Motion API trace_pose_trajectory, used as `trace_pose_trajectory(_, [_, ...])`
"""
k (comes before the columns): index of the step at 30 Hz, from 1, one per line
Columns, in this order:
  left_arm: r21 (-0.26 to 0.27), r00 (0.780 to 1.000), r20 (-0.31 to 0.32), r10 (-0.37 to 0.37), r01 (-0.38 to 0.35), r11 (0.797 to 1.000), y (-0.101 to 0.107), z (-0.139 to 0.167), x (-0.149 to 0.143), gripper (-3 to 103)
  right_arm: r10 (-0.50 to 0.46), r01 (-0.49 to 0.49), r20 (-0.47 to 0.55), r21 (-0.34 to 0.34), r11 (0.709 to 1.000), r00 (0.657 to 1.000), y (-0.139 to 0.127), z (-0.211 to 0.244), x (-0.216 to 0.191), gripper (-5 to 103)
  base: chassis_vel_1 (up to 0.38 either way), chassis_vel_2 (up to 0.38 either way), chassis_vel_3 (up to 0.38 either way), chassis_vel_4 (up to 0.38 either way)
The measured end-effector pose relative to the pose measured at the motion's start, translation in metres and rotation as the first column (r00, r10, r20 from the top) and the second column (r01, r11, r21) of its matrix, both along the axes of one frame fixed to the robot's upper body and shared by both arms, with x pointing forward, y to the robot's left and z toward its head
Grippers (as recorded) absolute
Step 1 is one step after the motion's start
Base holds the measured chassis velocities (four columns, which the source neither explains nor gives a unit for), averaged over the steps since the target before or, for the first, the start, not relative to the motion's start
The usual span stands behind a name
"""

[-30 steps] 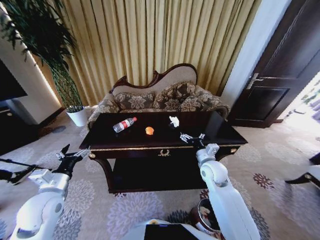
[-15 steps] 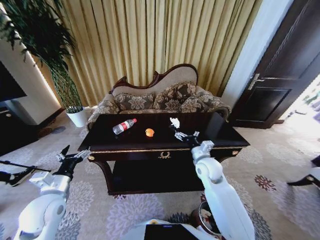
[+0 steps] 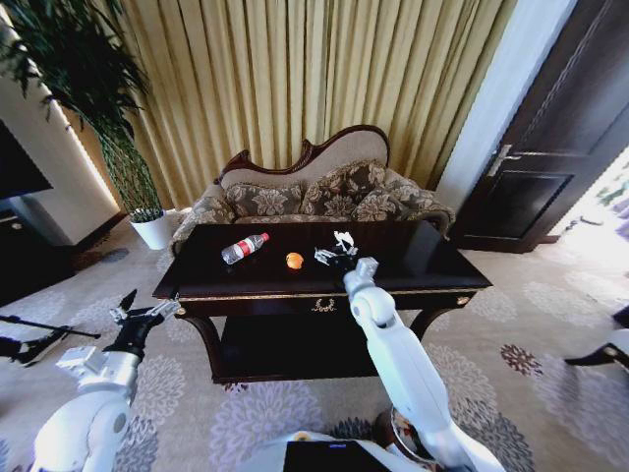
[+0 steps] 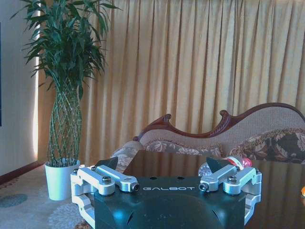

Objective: Move to the front of the table and place the trash on the table into the trash bin.

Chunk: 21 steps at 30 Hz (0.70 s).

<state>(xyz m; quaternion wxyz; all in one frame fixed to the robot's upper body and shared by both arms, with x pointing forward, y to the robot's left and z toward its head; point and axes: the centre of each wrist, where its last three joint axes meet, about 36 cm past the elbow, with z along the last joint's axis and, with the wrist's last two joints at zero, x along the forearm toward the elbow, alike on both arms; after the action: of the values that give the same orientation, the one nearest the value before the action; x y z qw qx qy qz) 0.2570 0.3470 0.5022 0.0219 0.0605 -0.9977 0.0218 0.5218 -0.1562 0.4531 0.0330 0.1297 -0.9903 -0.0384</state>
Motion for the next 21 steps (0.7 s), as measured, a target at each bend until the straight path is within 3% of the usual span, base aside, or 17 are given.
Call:
trace_pose_trajectory(4, [0.004,1.0,0.0,0.007,-0.007,1.0,0.002,-0.002,-0.001,100,-0.016,0.015,-0.018,-0.037,0.999,1.0,-0.009,-0.014,0.029,100,0.0,0.0,0.0,0.0])
trace_pose_trajectory(14, [0.004,1.0,-0.006,0.007,-0.007,1.0,0.004,-0.008,0.0,100,-0.088,0.084,-0.03,-0.116,0.99,0.996,-0.071,-0.025,0.077,100,0.0,0.0,0.0,0.0])
trace_pose_trajectory(21, [0.003,1.0,-0.006,0.005,-0.005,1.0,0.004,-0.009,0.001,100,-0.098,0.089,-0.058,-0.144,0.986,0.993,-0.084,-0.036,0.088,100,0.0,0.0,0.0,0.0])
